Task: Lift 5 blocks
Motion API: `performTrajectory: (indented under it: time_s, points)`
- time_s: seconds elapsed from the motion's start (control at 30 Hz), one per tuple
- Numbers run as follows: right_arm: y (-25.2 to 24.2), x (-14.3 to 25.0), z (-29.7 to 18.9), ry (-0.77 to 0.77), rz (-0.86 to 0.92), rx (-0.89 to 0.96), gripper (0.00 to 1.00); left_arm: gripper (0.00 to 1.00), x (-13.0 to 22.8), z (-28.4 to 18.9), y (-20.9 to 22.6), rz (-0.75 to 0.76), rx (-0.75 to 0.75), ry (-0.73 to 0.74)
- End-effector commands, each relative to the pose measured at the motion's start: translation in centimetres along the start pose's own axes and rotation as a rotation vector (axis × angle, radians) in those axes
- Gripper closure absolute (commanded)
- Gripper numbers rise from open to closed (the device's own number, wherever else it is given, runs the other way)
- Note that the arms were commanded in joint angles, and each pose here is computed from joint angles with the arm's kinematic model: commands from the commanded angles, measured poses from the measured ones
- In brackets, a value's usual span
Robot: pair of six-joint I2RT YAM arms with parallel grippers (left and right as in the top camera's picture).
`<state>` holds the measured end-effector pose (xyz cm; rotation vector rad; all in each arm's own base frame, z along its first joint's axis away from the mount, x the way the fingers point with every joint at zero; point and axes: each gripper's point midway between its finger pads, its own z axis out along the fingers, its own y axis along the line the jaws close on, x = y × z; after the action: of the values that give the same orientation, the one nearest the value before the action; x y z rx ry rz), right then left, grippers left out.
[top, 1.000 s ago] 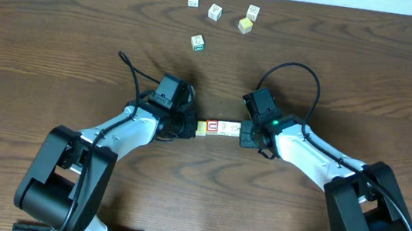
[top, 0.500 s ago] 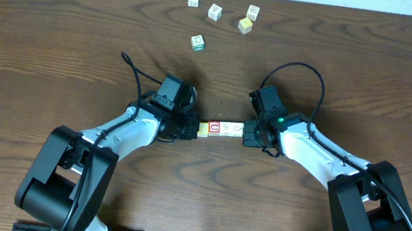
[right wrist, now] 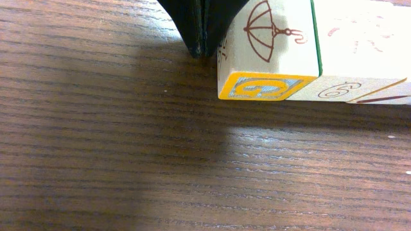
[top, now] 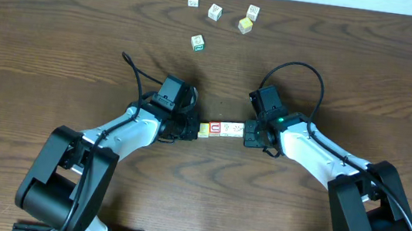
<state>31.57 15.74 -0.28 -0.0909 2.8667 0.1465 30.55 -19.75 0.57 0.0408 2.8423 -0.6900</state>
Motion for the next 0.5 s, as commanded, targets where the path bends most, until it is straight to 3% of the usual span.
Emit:
performTrajectory:
  time_s: [0.0,0.47]
  points:
    - [1.81,0.71,0.21,0.038,-0.038,-0.076,0.96,0.93,0.10,-0.20,-3.30,0.044,0.119,0.025]
    - [1.83,0.64,0.20,0.036,0.004,-0.076,0.99,0.93,0.10,-0.20,-3.30,0.044,0.119,0.025]
